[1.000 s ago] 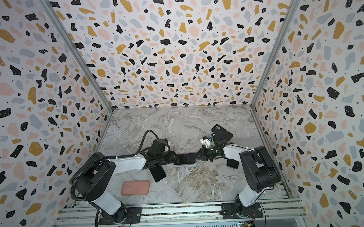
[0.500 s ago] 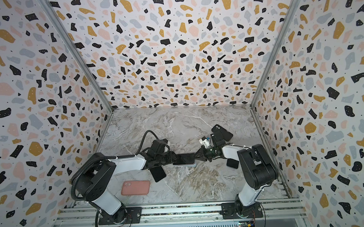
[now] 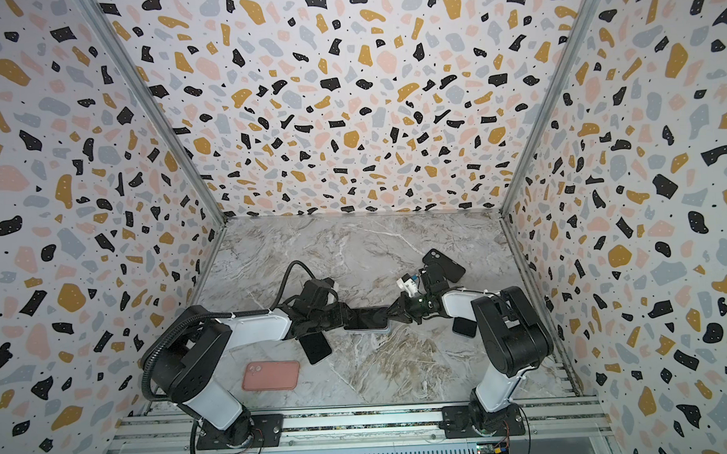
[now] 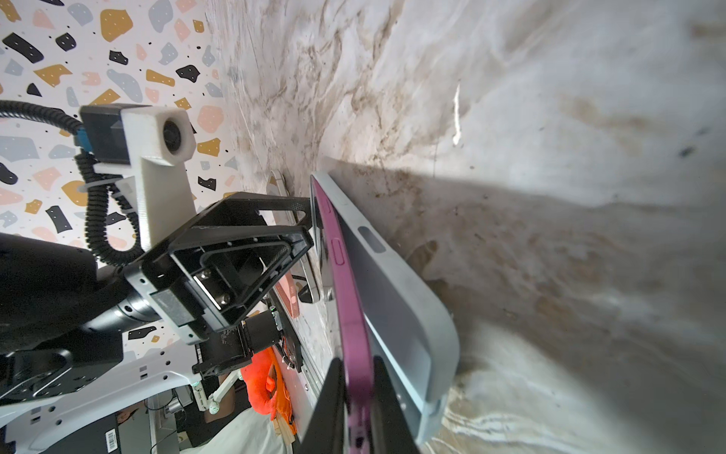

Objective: Put the phone into the phone case

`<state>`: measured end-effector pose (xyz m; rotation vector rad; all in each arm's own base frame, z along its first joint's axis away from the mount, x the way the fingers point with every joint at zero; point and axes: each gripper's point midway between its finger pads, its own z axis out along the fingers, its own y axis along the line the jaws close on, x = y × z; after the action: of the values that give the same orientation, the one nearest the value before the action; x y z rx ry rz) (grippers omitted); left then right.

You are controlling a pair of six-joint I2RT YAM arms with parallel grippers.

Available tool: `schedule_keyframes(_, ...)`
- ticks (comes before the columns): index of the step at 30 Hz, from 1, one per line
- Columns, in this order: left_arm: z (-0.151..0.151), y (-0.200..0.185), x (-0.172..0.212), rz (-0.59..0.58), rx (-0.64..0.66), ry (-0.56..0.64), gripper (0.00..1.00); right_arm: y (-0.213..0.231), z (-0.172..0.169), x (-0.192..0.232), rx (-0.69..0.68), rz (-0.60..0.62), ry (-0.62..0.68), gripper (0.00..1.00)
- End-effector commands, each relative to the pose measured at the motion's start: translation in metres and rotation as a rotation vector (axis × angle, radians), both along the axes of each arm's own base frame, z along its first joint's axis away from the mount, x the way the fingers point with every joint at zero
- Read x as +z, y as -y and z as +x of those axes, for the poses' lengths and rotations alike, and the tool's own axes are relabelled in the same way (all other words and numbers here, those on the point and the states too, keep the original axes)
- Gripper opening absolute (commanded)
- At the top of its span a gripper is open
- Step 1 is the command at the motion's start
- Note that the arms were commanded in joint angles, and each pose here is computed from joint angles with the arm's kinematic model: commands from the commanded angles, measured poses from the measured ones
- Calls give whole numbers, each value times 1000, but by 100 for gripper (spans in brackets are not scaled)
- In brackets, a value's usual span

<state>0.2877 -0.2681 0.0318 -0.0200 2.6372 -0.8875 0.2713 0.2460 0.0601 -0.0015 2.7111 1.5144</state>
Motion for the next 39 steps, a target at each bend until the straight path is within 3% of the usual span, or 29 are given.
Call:
schedule_keyframes(1,-7,14,3,-61,-37,5,48,6,-24,-42,-17,-144,-107,0)
schedule_keyframes(17,-11,12,3,-60,-33,15,48,8,-25,-46,-26,-207,-65,0)
schedule_keyframes(39,-10,8,3,-33,-32,27,48,11,-21,-36,-17,-254,-2,38)
